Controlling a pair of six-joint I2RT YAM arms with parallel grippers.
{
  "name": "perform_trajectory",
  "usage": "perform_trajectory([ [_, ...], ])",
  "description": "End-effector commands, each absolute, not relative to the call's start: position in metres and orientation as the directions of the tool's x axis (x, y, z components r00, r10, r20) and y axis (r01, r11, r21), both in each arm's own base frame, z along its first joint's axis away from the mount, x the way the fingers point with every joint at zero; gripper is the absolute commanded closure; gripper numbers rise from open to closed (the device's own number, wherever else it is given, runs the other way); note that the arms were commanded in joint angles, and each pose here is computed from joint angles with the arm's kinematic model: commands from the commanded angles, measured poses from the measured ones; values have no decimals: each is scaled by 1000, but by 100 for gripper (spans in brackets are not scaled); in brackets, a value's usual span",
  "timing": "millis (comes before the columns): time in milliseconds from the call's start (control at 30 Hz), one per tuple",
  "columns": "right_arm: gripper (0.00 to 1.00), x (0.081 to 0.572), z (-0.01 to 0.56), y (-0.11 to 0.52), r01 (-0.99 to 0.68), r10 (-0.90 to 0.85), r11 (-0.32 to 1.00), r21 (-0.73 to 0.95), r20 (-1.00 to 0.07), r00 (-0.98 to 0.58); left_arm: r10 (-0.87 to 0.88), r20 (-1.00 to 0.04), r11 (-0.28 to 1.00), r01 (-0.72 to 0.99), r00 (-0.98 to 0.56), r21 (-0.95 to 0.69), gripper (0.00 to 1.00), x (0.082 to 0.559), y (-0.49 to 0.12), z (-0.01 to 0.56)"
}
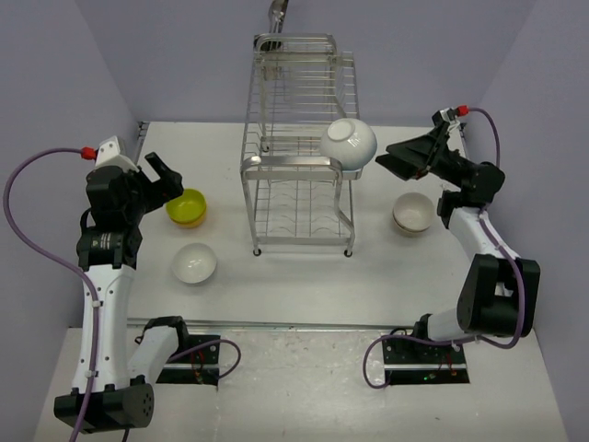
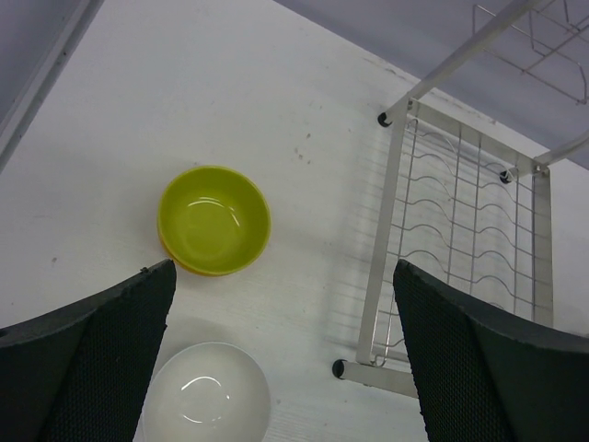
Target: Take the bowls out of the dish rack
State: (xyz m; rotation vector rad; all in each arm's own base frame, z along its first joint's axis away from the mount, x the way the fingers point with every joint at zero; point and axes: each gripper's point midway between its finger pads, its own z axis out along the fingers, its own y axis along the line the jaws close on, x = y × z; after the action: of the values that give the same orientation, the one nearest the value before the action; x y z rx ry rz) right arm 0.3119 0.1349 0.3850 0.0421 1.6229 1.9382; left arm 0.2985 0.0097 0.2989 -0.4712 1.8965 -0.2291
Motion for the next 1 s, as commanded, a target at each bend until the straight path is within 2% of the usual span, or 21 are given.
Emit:
perform_trajectory([
  [0, 20, 273, 418, 147, -726, 398, -47, 687, -653, -644, -390, -877, 920, -155, -282, -359, 0, 303, 5, 309],
  [133, 19, 267, 431, 154, -734, 367, -72, 676, -666, -650, -381, -881, 923, -162, -282, -348, 0, 301, 7, 311],
  [400, 19, 286, 424, 165, -672, 330, -122, 730, -609, -721, -370, -891, 928, -154, -264, -340, 0, 295, 7, 323],
  [967, 24, 277, 436, 172, -698, 302, -136, 703, -642, -705, -367, -893, 930, -132, -261, -343, 0, 295, 3, 325],
])
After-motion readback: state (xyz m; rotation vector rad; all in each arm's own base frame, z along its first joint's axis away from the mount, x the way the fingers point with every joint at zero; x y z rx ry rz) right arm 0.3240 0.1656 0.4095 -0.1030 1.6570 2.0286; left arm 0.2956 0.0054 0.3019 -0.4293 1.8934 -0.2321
